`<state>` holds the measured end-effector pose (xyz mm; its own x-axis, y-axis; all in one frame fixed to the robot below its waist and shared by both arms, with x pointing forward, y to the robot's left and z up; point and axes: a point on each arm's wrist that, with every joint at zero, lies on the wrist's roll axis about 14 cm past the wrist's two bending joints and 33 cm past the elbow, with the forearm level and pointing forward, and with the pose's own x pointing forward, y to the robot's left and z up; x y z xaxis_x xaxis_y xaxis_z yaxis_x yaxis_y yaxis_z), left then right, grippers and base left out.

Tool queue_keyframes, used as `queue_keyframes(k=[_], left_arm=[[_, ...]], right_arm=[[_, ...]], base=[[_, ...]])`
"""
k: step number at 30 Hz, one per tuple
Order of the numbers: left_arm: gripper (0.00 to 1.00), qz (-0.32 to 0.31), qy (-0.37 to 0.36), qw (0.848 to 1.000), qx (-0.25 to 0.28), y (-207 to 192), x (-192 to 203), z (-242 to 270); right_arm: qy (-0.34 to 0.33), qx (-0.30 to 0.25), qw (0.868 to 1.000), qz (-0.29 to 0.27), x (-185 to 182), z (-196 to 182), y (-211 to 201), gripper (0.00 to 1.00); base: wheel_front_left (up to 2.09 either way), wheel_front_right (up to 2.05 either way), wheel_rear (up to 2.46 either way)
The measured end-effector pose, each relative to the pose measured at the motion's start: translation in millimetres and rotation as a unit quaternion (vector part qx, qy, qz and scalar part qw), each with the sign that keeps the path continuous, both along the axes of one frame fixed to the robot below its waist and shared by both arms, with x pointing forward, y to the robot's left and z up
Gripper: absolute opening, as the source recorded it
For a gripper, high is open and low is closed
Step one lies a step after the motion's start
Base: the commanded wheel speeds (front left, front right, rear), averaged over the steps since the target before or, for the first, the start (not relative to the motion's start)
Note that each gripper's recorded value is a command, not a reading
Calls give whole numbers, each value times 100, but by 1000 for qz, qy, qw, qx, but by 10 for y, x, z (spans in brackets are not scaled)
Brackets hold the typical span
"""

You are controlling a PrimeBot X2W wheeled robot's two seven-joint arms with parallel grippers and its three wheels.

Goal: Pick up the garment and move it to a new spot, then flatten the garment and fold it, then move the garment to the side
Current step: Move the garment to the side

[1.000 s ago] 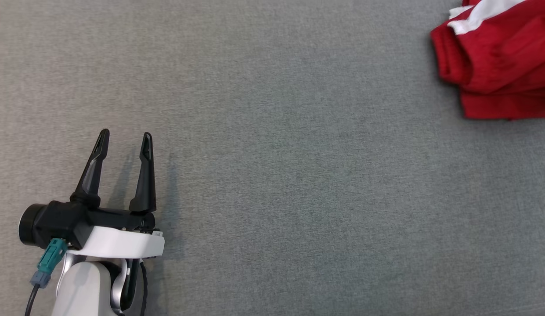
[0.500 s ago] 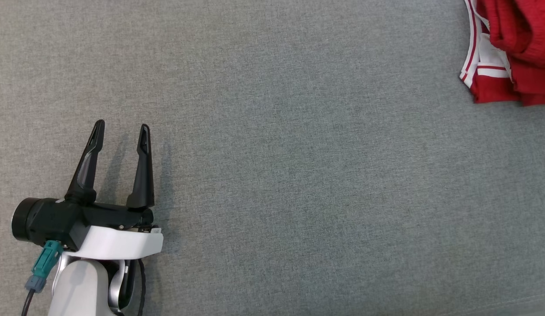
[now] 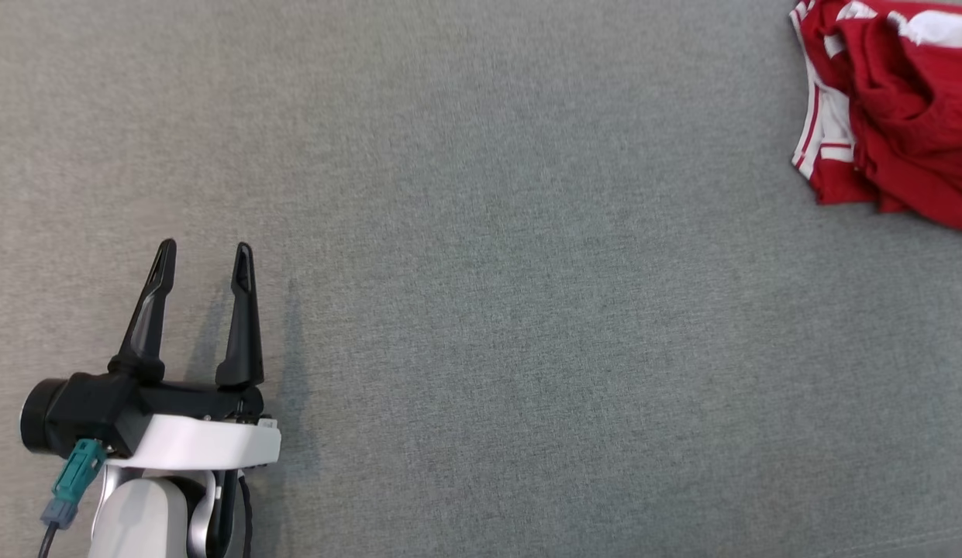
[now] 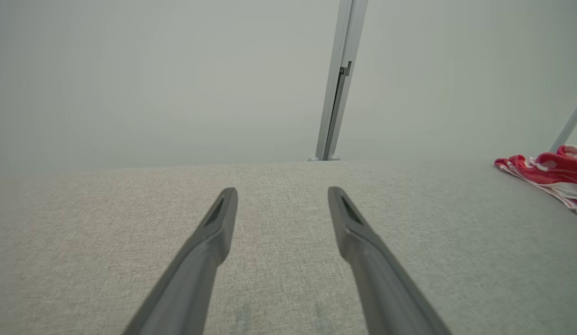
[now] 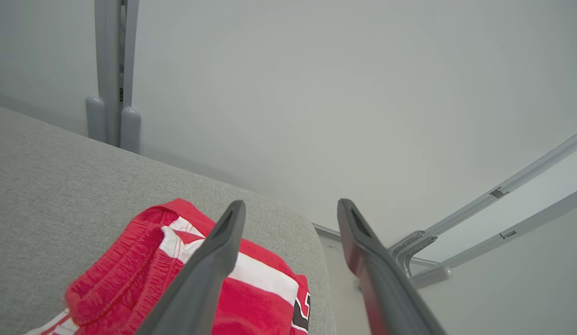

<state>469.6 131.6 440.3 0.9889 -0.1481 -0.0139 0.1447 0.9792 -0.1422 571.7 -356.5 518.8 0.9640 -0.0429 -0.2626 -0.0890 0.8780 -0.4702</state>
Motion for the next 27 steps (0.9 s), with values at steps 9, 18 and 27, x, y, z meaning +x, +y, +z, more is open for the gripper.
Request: queue_keyframes(k=[9, 18, 27], left_arm=[[100, 32, -13, 999, -2, 205, -276, 251], [100, 65, -36, 997, 7, 446, -641, 520], [100, 105, -47, 993, 9, 711, -947, 637]], right_arm=[[-102, 100, 989, 37, -115, 492, 500, 100], [-178, 195, 961, 81, -618, 673, 1095, 100], [-187, 264, 943, 79, -1120, 403, 1457, 100]], base=[[0, 0, 0], [0, 0, 0], [0, 0, 0]])
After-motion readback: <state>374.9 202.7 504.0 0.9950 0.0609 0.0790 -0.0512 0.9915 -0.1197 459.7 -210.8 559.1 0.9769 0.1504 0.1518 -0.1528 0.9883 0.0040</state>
